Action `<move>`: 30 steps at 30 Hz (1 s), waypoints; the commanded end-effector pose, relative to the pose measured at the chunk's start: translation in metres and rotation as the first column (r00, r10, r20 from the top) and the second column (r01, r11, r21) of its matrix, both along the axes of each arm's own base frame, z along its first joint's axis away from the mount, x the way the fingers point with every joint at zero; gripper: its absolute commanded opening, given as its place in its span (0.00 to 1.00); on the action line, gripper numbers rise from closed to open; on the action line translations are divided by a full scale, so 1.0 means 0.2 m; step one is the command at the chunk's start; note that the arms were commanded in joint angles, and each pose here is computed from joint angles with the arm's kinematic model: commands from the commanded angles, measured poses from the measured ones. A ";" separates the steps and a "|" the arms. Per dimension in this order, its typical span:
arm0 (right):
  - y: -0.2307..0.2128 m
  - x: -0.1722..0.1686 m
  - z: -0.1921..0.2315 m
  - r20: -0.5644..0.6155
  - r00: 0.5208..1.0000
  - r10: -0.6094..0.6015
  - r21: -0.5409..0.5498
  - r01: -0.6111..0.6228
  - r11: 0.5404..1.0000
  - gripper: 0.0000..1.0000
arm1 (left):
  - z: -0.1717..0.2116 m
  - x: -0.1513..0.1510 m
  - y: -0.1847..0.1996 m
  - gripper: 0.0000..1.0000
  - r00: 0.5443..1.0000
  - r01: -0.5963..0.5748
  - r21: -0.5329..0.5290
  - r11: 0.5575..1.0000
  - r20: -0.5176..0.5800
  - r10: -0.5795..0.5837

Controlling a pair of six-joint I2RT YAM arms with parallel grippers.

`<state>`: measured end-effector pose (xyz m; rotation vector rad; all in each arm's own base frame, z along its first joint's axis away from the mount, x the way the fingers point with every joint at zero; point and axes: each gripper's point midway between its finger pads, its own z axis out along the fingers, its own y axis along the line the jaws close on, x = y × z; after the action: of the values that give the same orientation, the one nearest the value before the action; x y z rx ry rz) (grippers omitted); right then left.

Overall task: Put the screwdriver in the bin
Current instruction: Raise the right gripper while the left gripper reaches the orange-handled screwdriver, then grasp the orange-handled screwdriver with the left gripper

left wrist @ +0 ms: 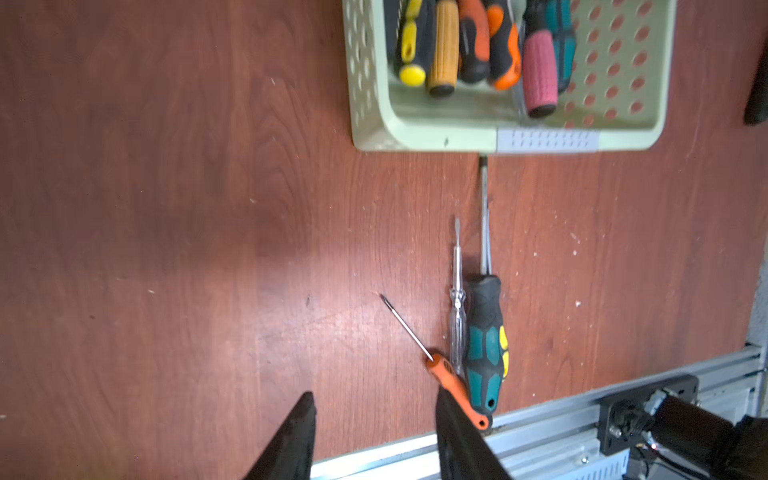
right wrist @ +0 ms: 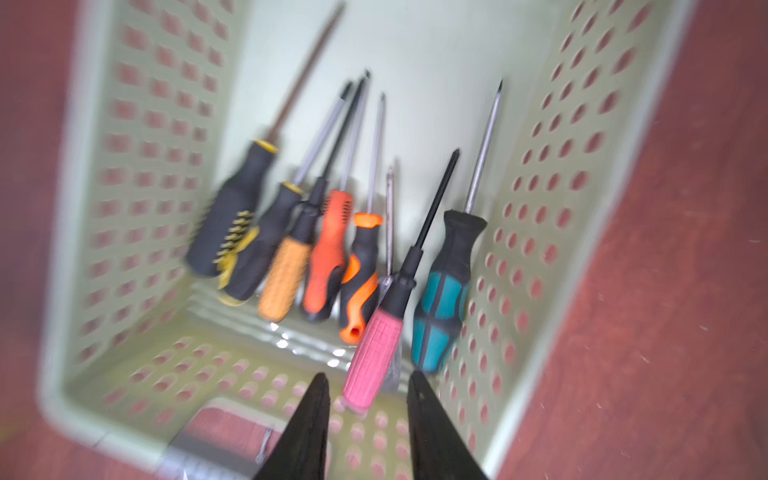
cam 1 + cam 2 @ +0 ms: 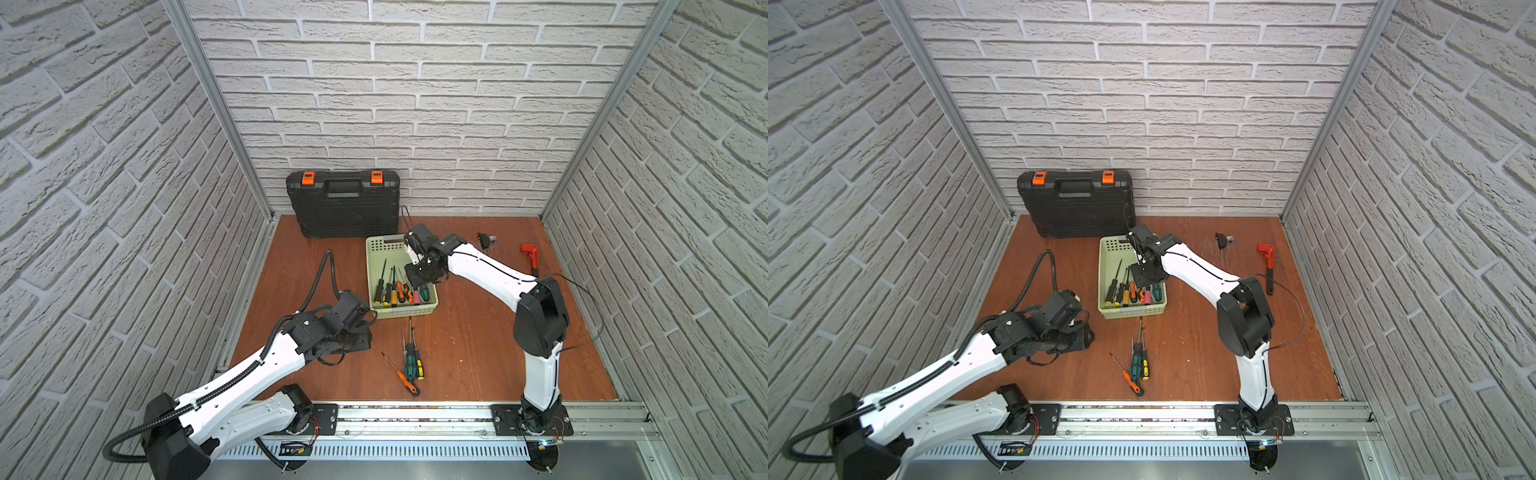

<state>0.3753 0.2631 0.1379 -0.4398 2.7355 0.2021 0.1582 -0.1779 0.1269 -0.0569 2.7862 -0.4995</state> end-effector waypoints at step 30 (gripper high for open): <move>-0.12 -0.54 0.21 0.159 0.986 0.056 0.194 -0.087 0.977 0.37 | -0.43 -0.46 -0.57 0.54 0.965 0.091 0.037 0.995 -0.249 -0.079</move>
<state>0.2620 0.2331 0.1765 -0.4913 2.5490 0.4029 0.0614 -0.2928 0.0386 0.0478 3.0633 -0.4718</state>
